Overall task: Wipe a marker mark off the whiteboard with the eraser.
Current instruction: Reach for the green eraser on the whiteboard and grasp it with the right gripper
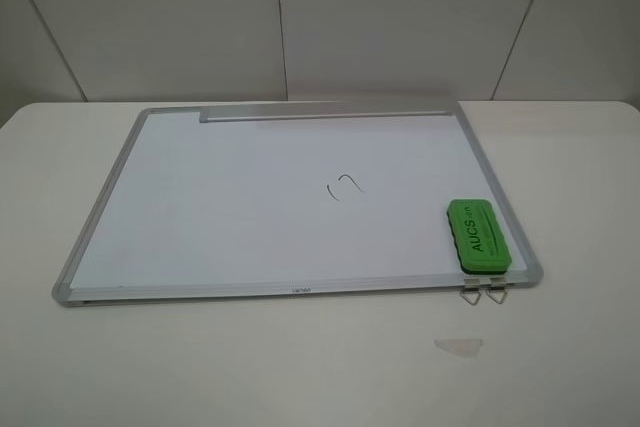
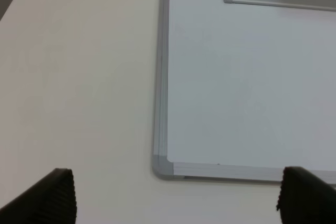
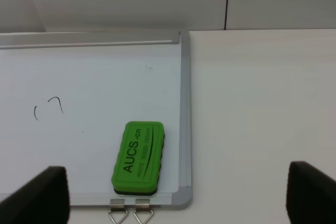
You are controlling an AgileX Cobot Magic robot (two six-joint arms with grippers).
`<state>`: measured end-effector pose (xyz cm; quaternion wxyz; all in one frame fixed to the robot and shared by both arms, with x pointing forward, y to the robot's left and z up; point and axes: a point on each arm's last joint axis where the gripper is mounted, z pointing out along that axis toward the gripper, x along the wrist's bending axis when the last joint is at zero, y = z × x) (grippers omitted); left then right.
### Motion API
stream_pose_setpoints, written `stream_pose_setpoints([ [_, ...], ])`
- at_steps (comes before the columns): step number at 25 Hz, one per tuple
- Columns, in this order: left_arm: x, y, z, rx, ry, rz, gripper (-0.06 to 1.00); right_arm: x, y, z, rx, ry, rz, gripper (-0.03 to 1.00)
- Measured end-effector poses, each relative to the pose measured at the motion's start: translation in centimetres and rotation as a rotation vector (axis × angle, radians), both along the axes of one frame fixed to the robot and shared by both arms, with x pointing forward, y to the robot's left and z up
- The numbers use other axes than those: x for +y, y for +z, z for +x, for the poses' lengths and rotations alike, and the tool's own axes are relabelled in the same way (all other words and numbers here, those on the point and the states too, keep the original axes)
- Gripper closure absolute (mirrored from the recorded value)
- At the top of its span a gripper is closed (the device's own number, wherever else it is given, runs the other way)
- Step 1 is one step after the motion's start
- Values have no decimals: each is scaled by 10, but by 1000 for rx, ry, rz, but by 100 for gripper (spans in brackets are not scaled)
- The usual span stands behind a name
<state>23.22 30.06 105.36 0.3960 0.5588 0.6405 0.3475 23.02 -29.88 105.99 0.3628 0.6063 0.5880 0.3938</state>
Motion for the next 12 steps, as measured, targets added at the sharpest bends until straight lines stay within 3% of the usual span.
stream_pose_setpoints([
  [12, 0, 0, 0, 0, 0, 0, 16, 0, 0, 0, 0, 0, 0, 14],
])
